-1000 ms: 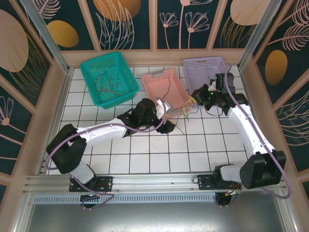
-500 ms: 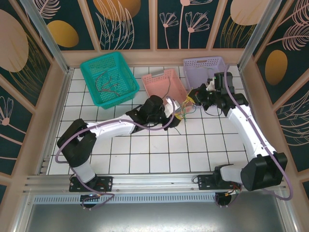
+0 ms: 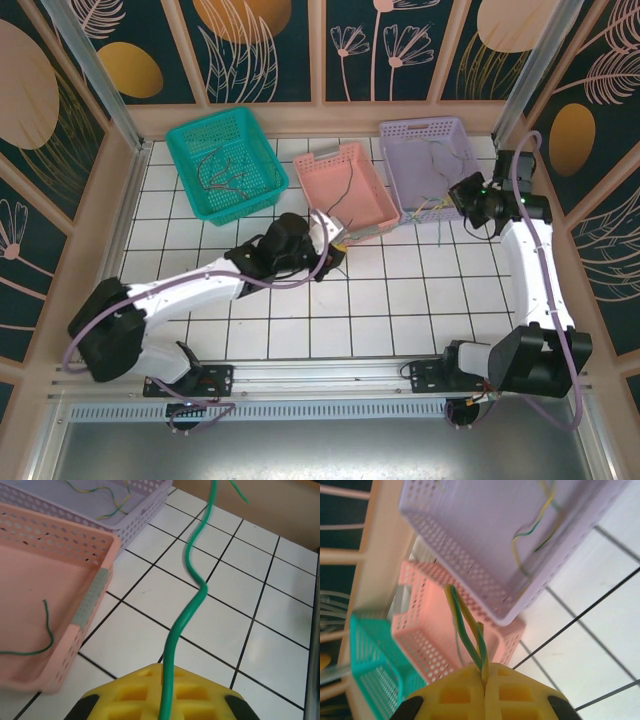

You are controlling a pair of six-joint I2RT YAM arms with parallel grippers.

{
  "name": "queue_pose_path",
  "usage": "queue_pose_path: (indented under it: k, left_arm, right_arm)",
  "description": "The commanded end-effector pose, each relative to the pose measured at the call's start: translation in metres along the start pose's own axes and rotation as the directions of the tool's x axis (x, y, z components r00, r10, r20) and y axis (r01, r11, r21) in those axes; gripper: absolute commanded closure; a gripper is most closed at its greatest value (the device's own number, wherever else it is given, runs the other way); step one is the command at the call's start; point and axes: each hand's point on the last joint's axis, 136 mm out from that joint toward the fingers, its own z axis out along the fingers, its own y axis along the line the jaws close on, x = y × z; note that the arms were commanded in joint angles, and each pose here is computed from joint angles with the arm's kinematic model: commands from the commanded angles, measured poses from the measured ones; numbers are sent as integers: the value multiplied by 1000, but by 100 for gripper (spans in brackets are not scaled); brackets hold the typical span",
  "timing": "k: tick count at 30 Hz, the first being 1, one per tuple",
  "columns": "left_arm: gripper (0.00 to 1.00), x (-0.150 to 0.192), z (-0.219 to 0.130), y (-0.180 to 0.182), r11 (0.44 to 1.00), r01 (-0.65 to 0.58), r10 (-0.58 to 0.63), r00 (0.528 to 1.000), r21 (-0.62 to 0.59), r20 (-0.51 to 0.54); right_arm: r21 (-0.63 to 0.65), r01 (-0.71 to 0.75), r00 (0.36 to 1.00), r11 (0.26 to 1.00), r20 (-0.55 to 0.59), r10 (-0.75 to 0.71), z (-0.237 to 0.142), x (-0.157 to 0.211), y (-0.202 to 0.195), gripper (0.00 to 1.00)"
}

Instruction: Untangle the cables

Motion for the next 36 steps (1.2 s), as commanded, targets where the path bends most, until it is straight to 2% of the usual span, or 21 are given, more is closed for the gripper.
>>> queue_pose_path:
  k: [1,6,9,14,17,22,25,27,29,32,36]
  left_arm:
    - [100,12,-22,14,992,80,-82,996,-99,-17]
    - [100,-9,-37,26,967,211,-206,977,-144,51]
    - [100,-25,-51,33,951,267,-251,961,-153,117]
    - [100,-29,-82,66,909,322,-290,945,-265,153]
    - [100,-23,-94,76,895,317,-287,948,-315,137]
    - [100,-15,-103,79,879,321,-298,947,-354,120]
    - [100,-14,-107,79,876,322,-301,947,-359,116]
    - [100,-15,-107,76,881,322,-301,947,-346,114]
    - [100,-19,-106,74,885,331,-307,944,-329,124]
    - [100,-33,-108,69,890,344,-310,938,-298,156]
    - [100,-55,-103,56,911,361,-324,926,-199,195]
  right_arm:
    - [85,13,995,996,97,-21,8,-18,-21,100]
    - [110,1,1000,994,-19,1,45,29,-46,100]
    - [198,0,1000,980,-14,3,57,40,-81,100]
    - [317,-54,994,947,104,21,48,11,-135,100]
    - [354,-90,983,931,180,27,35,-15,-150,100]
    - [365,-162,958,917,279,58,25,-52,-153,100]
    - [331,-194,948,923,305,90,25,-70,-143,100]
    - [282,-192,955,940,276,112,32,-70,-128,100]
    - [262,-182,961,948,254,114,39,-64,-117,100]
    - [242,-163,975,957,185,119,52,-36,-104,100]
    - [190,-172,985,967,52,165,74,24,-95,100]
